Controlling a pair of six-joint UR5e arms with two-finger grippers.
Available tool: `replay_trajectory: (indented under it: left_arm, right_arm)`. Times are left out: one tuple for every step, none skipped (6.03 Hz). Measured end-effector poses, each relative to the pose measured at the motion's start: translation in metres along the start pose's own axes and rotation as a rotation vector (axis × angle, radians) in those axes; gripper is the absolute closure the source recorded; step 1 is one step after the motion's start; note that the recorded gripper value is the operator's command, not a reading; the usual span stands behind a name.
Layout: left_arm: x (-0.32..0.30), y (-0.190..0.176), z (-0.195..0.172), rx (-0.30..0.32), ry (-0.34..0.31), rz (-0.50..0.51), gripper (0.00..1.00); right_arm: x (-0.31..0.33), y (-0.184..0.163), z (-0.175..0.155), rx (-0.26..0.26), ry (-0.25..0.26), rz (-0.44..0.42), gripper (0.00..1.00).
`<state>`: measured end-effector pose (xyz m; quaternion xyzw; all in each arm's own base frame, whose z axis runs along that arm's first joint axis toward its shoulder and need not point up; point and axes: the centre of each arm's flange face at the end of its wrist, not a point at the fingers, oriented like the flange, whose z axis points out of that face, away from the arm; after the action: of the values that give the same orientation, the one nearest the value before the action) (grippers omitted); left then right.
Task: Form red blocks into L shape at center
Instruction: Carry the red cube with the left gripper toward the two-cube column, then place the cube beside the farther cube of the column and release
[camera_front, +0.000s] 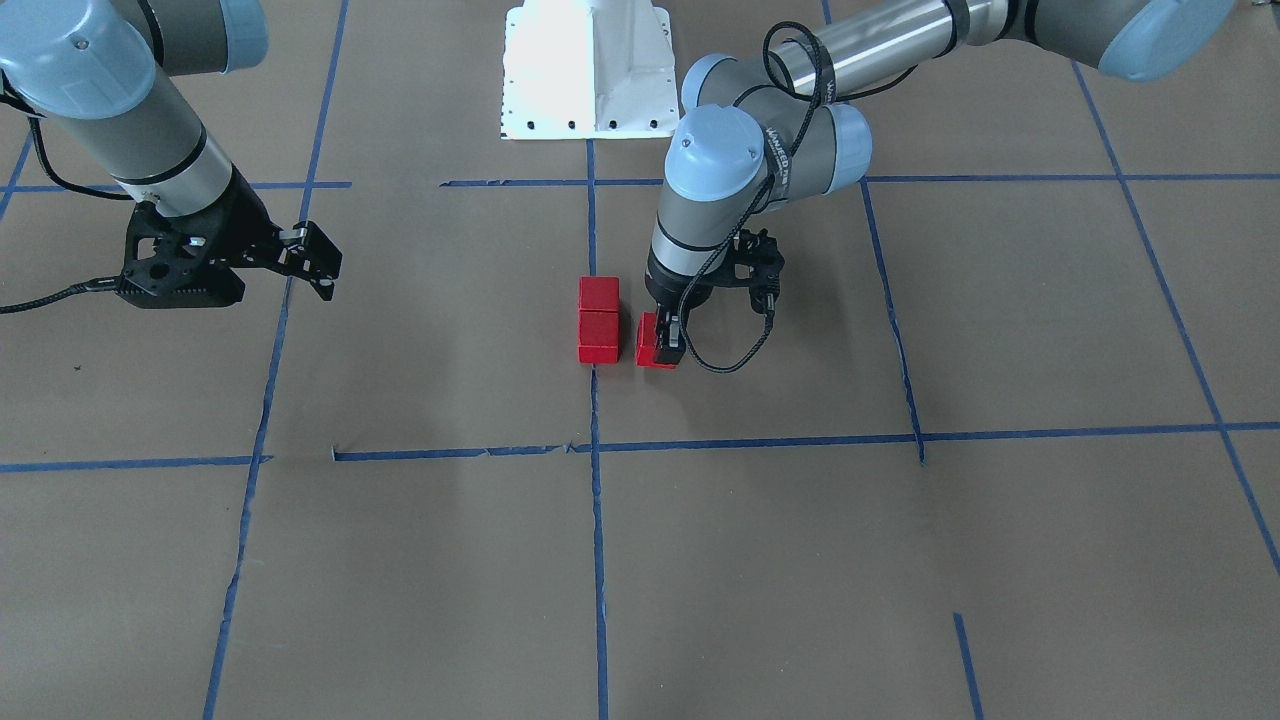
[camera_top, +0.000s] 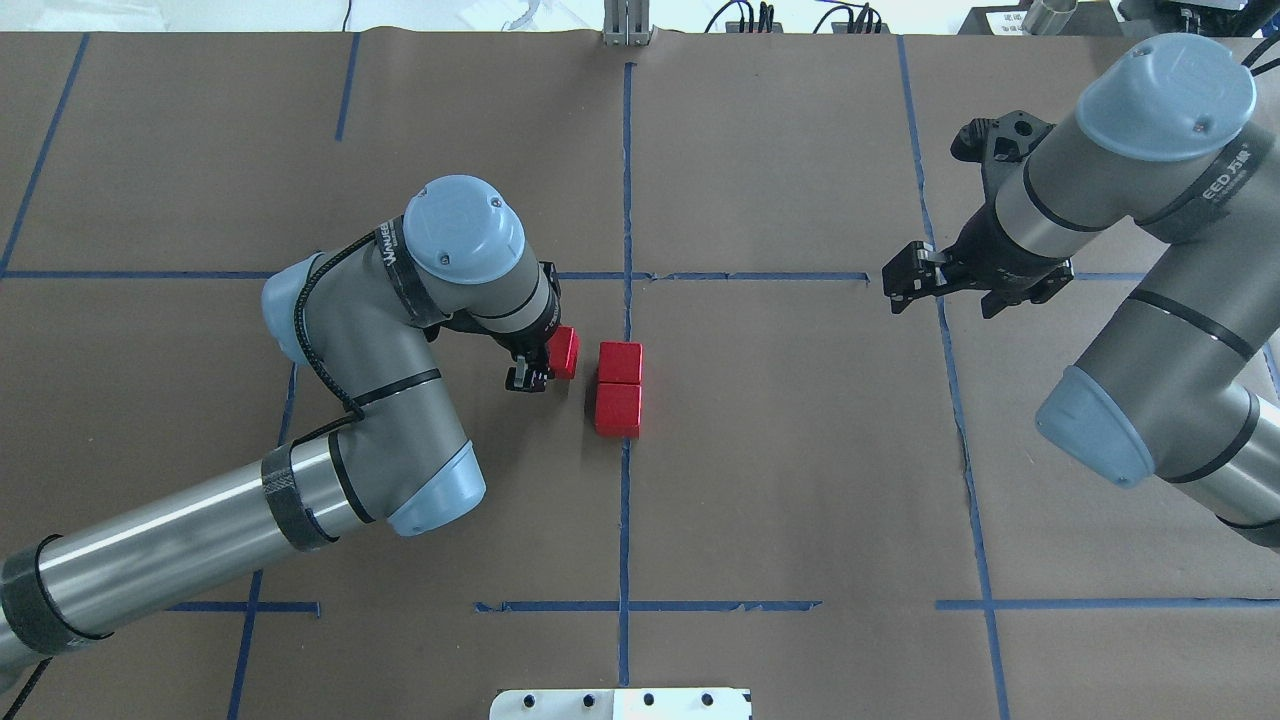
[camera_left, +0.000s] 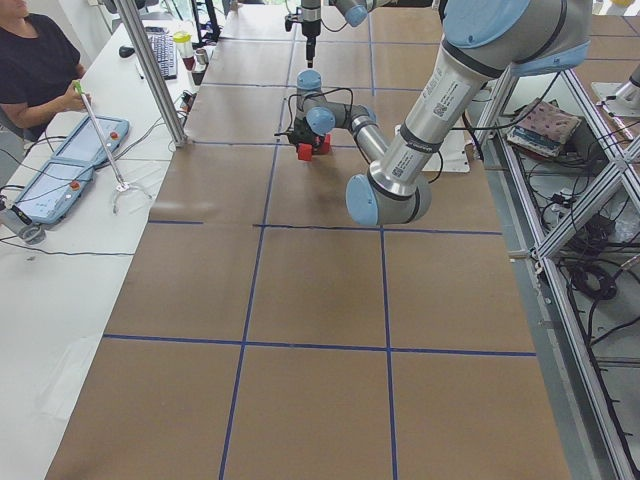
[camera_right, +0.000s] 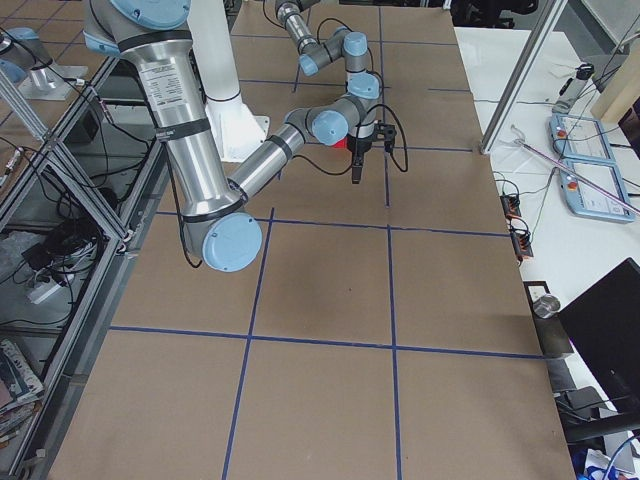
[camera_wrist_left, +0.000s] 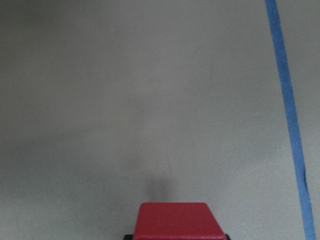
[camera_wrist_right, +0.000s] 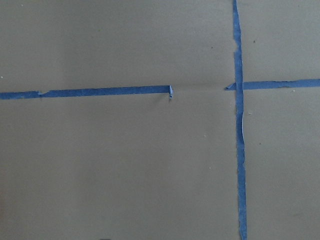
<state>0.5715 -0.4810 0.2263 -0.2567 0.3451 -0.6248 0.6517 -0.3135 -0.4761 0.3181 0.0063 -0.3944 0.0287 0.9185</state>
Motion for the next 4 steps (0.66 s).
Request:
replay_trajectory:
  left_arm:
    - [0.0,0.002,0.002,0.003,-0.003,-0.007,1.0]
    - [0.002,0.008,0.004,0.004,-0.005,-0.016,1.0]
    - [0.005,0.014,0.007,0.008,-0.008,-0.026,1.0]
    - [0.007,0.016,0.01,0.015,-0.012,-0.031,1.0]
  right_arm:
    - [0.0,0.0,0.0,0.0,-0.001,0.0,0.0]
    - [0.0,0.0,0.0,-0.001,-0.002,-0.001,0.0]
    - [0.0,0.001,-0.001,-0.002,-0.003,-0.001,0.0]
    - [0.0,0.0,0.0,-0.003,-0.002,0.0,0.0]
